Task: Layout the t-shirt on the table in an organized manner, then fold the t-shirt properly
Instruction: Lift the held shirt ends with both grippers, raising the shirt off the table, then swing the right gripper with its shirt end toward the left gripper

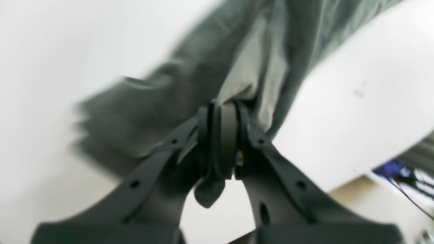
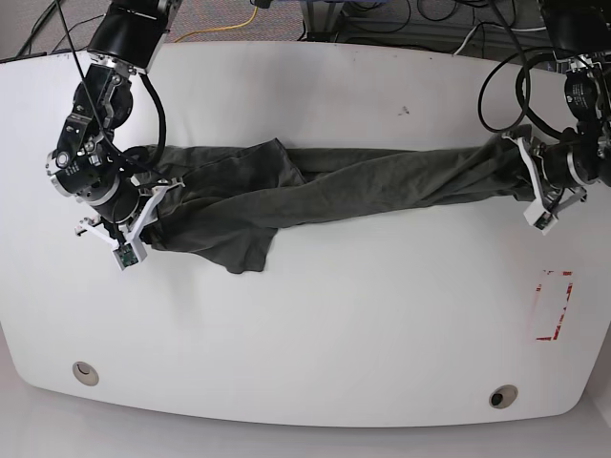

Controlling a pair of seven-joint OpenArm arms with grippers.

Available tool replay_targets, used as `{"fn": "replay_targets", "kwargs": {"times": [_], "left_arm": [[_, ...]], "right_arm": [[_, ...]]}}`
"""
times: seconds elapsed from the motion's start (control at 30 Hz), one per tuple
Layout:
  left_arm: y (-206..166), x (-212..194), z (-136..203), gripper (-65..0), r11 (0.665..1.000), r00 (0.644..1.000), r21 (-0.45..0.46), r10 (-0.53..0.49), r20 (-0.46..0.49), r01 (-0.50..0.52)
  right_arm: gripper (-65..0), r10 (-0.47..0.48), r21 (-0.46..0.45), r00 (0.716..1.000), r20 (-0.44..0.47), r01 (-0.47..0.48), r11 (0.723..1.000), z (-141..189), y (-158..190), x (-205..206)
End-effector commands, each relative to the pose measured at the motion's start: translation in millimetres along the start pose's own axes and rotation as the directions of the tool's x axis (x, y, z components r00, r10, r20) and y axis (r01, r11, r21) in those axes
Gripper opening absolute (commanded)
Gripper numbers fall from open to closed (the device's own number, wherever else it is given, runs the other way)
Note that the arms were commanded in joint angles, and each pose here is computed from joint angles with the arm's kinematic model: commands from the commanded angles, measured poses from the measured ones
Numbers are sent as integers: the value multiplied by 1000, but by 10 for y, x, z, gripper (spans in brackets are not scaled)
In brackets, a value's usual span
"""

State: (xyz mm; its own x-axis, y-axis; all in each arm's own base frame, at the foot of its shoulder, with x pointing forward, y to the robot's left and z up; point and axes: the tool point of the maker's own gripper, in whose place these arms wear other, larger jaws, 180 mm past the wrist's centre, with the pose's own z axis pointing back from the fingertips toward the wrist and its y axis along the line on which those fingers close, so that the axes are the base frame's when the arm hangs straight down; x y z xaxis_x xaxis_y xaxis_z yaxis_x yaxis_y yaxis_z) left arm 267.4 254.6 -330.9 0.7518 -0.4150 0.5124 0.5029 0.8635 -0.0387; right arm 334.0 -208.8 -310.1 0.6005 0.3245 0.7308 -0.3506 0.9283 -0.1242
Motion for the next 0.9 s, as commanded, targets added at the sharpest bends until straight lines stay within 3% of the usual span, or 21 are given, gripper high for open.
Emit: {"fn": "replay_targets", "kwargs": {"times": [0.0, 0.27, 0.53, 0.87], "left_arm": [[171, 176, 161, -628, 998, 999, 58, -28, 40, 25], [528, 576, 491, -628, 986, 988, 167, -51, 143, 26], [851, 1126, 745, -628, 977, 960, 212, -44, 277, -16], [1210, 1533, 937, -622, 962, 928, 258, -16, 373, -87]], "right_arm": [[-585, 15, -17, 998, 56, -14, 1000, 55, -64, 173], [-585, 26, -34, 996, 85, -23, 999, 76, -134, 310], [-585, 39, -61, 985, 165, -29, 998, 87, -281, 716], [-585, -34, -22, 981, 193, 39, 999, -148, -504, 1054]]}}
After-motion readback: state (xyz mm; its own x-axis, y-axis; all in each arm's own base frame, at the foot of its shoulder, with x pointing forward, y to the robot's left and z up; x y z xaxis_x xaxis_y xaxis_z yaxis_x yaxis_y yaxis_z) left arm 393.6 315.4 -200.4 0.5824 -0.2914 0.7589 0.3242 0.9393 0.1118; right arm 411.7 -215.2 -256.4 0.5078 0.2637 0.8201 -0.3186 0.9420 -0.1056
